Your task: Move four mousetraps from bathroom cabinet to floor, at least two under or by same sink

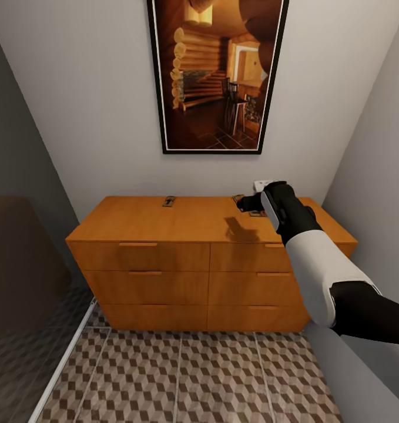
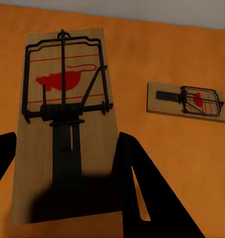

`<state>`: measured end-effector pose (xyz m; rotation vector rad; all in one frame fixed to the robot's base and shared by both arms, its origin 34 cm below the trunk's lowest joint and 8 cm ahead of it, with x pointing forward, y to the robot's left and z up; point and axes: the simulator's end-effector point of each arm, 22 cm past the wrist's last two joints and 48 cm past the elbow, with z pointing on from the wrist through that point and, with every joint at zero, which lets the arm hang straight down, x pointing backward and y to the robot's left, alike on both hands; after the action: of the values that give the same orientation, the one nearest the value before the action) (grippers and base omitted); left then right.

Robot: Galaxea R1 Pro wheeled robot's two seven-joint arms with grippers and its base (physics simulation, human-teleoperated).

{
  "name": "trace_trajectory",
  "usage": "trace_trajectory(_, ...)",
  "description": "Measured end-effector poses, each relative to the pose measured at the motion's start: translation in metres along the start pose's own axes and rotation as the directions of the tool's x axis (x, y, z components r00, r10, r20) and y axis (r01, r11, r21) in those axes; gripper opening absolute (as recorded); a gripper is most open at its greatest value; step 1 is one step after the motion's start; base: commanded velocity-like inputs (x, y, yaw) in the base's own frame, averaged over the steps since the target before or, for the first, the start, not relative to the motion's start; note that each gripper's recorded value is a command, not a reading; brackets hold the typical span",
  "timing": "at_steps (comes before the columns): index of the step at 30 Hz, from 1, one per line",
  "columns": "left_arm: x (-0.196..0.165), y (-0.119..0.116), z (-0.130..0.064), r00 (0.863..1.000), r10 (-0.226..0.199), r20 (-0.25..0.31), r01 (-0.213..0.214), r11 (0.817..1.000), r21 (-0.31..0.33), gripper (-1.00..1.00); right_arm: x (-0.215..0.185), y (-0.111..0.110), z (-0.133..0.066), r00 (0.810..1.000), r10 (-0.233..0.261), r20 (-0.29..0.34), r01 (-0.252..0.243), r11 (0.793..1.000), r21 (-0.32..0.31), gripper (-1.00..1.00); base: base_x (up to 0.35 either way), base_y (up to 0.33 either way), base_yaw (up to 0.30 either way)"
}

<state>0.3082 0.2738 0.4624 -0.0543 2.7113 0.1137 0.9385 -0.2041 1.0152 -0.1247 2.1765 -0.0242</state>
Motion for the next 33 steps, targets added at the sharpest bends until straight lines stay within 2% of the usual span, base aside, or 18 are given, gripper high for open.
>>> trace_trajectory(15, 0.0001, -0.0008, 0.0, 1.0, 0.0, 0.0, 0.0, 1.0, 0.001, 1.0, -0.0012, 0.0001, -0.0008, 1.0, -0.002, 0.001, 0.002, 1.0, 0.001, -1.0, -0.022, 0.004, 0.0)
trace_trajectory(33, 0.0001, -0.0007, 0.0002, 1.0, 0.0, -0.001, 0.0, 1.0, 0.001, 1.0, 0.0016, -0.0001, 0.0011, 1.0, -0.004, -0.005, 0.004, 1.0, 0.001, -1.0, -0.294, 0.079, 0.0)
